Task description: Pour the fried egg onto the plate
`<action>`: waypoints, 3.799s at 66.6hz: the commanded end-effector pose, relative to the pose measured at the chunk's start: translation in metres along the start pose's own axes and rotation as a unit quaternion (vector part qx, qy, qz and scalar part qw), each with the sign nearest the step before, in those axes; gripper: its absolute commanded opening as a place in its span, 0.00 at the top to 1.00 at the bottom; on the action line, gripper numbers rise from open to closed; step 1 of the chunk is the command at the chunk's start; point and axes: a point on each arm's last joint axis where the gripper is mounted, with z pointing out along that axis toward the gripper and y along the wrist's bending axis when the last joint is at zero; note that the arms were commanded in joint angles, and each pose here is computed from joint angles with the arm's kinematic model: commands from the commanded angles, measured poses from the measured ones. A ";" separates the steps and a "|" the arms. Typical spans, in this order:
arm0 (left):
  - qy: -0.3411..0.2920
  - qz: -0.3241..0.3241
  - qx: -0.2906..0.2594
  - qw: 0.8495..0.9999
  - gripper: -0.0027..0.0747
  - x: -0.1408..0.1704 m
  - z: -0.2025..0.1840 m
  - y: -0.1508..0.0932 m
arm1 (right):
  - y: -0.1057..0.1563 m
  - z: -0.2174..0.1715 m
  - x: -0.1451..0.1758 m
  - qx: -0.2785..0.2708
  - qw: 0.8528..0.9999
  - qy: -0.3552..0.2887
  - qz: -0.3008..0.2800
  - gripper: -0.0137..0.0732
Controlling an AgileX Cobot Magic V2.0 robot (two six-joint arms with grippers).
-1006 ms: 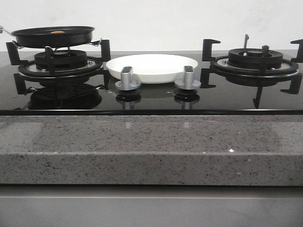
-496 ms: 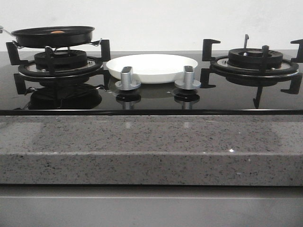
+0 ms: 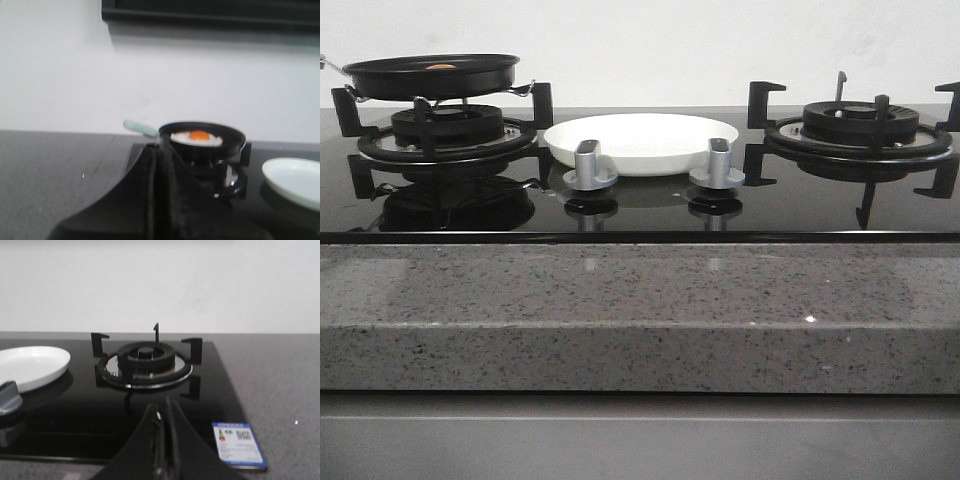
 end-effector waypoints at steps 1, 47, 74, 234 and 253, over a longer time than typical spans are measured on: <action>-0.056 -0.005 0.000 0.998 0.99 -0.045 0.001 -0.002 | 0.002 -0.005 -0.040 0.002 0.998 -0.053 -0.022 0.92; 0.206 -0.005 0.011 0.979 0.99 -0.109 0.098 -0.008 | 0.004 0.086 -0.136 0.021 0.985 0.168 -0.024 0.92; 0.312 -0.007 0.007 0.950 0.97 -0.070 0.138 -0.006 | 0.002 0.131 -0.102 0.023 0.963 0.266 -0.025 0.92; 0.330 -0.009 0.005 0.944 0.36 -0.058 0.152 -0.006 | 0.122 0.400 -0.039 -0.216 0.812 0.539 0.057 0.43; 0.330 -0.009 0.005 0.944 0.36 -0.058 0.152 -0.006 | 0.120 0.401 -0.033 -0.217 0.804 0.551 0.051 0.45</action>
